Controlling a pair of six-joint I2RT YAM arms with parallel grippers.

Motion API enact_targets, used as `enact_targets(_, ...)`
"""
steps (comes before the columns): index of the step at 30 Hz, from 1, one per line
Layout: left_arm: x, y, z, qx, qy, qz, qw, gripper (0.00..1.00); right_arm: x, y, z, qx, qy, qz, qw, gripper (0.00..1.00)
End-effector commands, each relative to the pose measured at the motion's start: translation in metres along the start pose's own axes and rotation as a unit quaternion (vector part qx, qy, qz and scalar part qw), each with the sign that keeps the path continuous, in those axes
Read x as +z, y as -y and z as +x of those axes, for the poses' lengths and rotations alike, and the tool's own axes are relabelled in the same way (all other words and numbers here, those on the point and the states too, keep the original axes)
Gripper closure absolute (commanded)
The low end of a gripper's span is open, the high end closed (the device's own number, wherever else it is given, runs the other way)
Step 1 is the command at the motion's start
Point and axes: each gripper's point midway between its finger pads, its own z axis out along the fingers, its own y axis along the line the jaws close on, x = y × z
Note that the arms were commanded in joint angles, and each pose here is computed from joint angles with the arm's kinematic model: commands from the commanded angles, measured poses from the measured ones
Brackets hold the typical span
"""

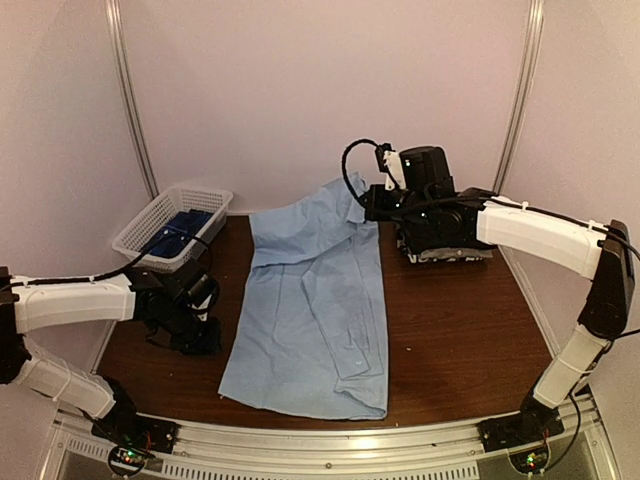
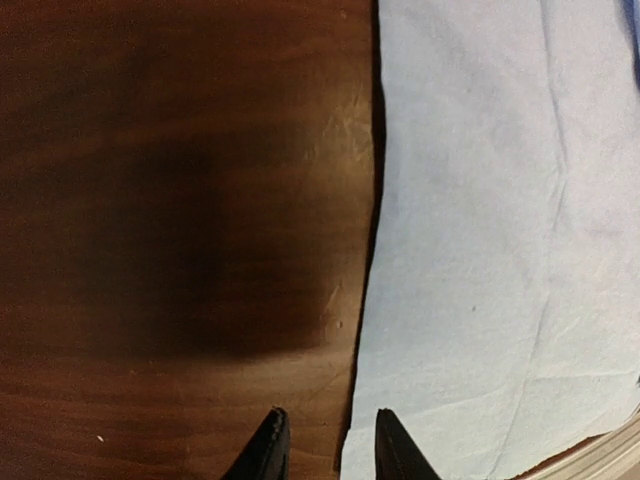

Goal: Fold and stack the long sleeve shirts
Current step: Pick up the 1/3-folded shirt from the center of the board.

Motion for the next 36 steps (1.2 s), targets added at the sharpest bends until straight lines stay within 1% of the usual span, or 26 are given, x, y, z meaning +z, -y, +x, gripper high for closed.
enact_targets(1, 0.004, 0.000, 0.045, -0.023, -0.057, 0.013, 0.998, 0.68, -0.003, -0.012, -0.019, -0.009, 0.013, -0.021, 1.000, 1.00)
enact_targets(7, 0.009, -0.002, 0.071, -0.033, -0.081, 0.007, 0.996, 0.69, -0.006, -0.014, -0.023, -0.013, 0.013, -0.026, 1.000, 1.00)
enact_targets(13, 0.015, -0.003, 0.086, -0.034, -0.097, 0.018, 0.995, 0.69, -0.009, -0.015, -0.027, -0.014, 0.016, -0.026, 0.999, 1.00)
enact_targets(20, 0.022, 0.005, 0.087, -0.032, -0.101, 0.032, 0.994, 0.70, -0.010, -0.017, -0.032, -0.013, 0.021, -0.028, 0.999, 1.00)
enact_targets(24, 0.025, 0.007, 0.087, -0.031, -0.101, 0.034, 0.994, 0.73, -0.010, -0.017, -0.033, -0.012, 0.021, -0.028, 0.999, 1.00)
enact_targets(25, 0.025, 0.007, 0.087, -0.031, -0.101, 0.035, 0.994, 0.75, -0.010, -0.017, -0.033, -0.011, 0.022, -0.028, 0.999, 1.00)
enact_targets(31, 0.022, 0.012, 0.085, -0.027, -0.097, 0.044, 0.994, 1.00, -0.012, -0.017, -0.041, -0.017, 0.028, -0.022, 0.999, 1.00)
enact_targets(34, 0.016, 0.021, 0.078, -0.020, -0.086, 0.058, 0.994, 1.00, -0.012, -0.018, -0.053, -0.023, 0.038, -0.016, 0.999, 1.00)
enact_targets(36, 0.009, 0.032, 0.070, -0.003, -0.072, 0.072, 0.995, 1.00, -0.012, -0.015, -0.063, -0.030, 0.047, -0.007, 0.998, 1.00)
